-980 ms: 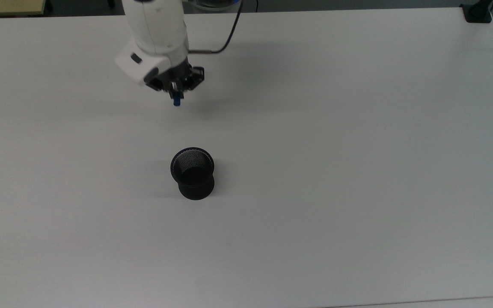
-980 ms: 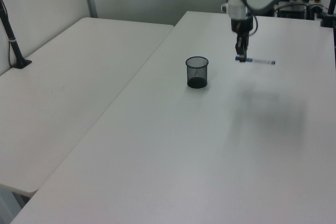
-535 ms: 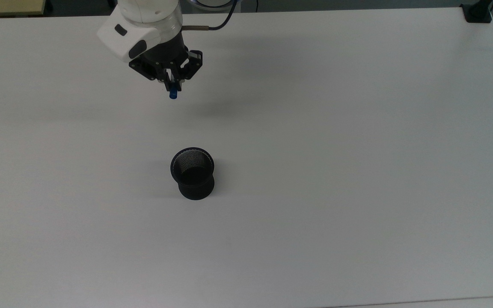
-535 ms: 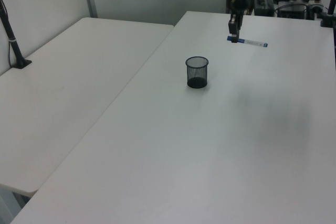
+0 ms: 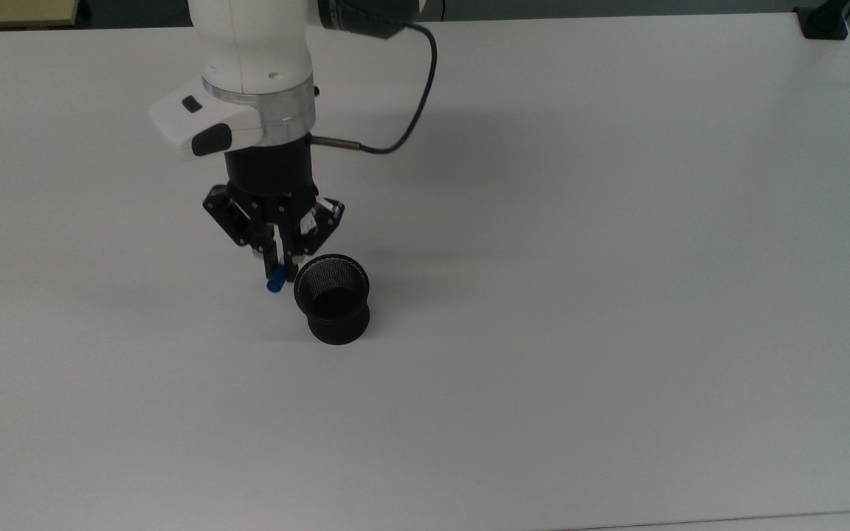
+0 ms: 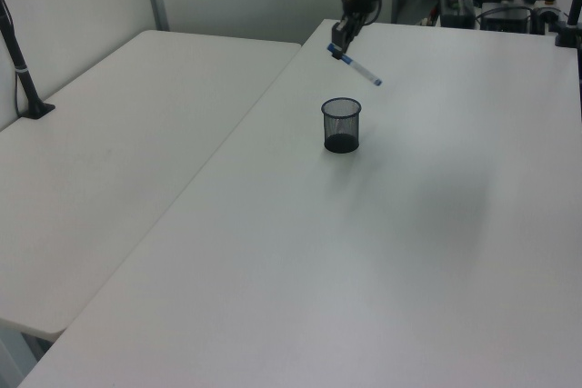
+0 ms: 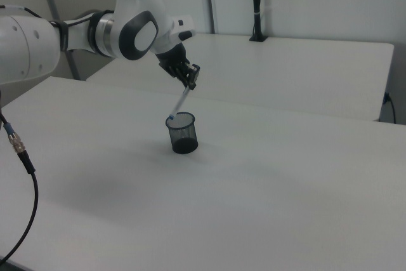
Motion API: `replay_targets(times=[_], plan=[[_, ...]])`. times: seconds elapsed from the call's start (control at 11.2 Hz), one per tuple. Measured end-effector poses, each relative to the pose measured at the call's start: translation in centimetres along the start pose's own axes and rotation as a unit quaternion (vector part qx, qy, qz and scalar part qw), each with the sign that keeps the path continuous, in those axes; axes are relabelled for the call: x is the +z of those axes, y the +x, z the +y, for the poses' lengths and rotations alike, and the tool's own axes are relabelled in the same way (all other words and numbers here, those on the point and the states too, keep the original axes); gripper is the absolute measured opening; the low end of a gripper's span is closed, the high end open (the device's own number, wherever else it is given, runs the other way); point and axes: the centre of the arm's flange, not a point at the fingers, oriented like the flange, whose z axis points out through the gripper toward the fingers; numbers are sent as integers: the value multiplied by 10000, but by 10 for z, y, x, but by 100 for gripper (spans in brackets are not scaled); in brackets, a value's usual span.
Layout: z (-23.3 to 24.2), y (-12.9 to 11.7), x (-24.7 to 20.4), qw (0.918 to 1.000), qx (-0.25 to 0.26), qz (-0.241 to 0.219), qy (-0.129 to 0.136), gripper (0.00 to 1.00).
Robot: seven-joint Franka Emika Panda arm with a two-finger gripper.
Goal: Insert the marker
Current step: 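Carry the marker over the black mesh pen cup, then lower the marker into the pen cup and open the gripper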
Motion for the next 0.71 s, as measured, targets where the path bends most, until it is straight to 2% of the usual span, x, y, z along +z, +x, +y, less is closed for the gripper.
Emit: replay_targets(times=[0.27, 0.53, 0.71], plan=[[-20, 10, 12, 9971, 187, 728, 91, 17], [-41, 2, 33, 9956, 89, 917, 156, 17], [-45, -7, 55, 9960, -7, 894, 93, 17]])
